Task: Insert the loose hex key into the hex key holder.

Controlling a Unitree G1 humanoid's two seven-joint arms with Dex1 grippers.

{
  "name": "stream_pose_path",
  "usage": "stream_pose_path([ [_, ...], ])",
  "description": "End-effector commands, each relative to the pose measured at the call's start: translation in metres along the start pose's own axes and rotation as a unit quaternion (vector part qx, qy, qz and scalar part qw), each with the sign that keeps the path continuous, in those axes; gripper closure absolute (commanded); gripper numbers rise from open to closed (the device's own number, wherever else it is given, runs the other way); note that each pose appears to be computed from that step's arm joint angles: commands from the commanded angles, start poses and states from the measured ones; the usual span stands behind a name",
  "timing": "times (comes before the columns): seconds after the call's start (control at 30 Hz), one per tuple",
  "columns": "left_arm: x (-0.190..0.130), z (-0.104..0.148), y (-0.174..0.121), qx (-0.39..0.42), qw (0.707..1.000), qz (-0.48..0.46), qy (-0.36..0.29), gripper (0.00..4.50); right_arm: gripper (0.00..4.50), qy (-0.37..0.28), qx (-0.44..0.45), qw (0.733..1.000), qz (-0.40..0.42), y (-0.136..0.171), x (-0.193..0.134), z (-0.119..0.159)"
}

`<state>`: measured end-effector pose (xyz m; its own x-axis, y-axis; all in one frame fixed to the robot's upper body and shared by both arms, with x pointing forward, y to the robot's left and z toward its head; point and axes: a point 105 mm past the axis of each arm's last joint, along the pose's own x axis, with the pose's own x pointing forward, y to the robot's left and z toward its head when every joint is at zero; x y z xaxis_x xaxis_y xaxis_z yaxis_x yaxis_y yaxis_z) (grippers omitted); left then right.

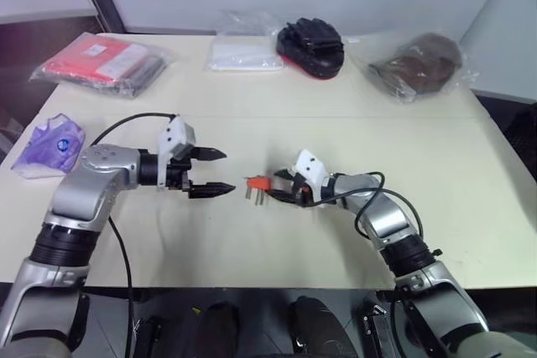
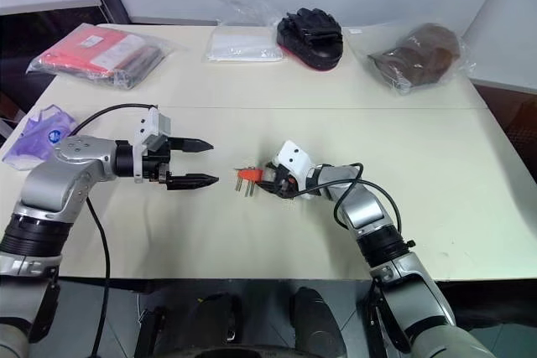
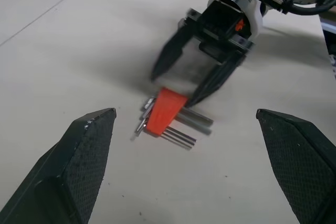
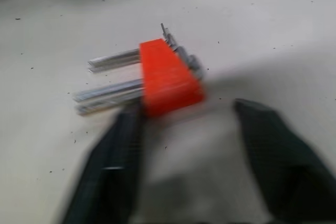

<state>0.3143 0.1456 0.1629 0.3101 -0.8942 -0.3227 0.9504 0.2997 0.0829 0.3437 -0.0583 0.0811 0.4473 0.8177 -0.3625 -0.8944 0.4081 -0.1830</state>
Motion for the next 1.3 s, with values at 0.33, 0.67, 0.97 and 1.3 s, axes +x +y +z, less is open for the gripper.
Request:
stream_pose_path([
  [0.33, -0.001, 0.011, -0.001, 0.012, 1.0, 0.002, -0.016, 0.0, 4.48, 0.013, -0.003, 1.0, 0.011, 0.008, 0.002, -0.006],
  [0.67, 0.003, 0.012, 0.0, 0.014, 1.0, -0.004, -0.018, 0.0, 2.57, 0.015, -0.003, 1.0, -0.006, 0.011, 0.003, -0.003],
  [0.97, 0.003, 0.014, 0.0, 0.015, 1.0, -0.006, -0.018, 0.0, 2.32, 0.012, -0.007, 1.0, -0.017, 0.002, 0.008, -0.003],
  [1.3, 0.002, 0.014, -0.002, 0.016, 1.0, -0.007, -0.016, 0.0, 1.76, -0.002, -0.029, 1.0, -0.006, -0.006, 0.023, 0.01],
])
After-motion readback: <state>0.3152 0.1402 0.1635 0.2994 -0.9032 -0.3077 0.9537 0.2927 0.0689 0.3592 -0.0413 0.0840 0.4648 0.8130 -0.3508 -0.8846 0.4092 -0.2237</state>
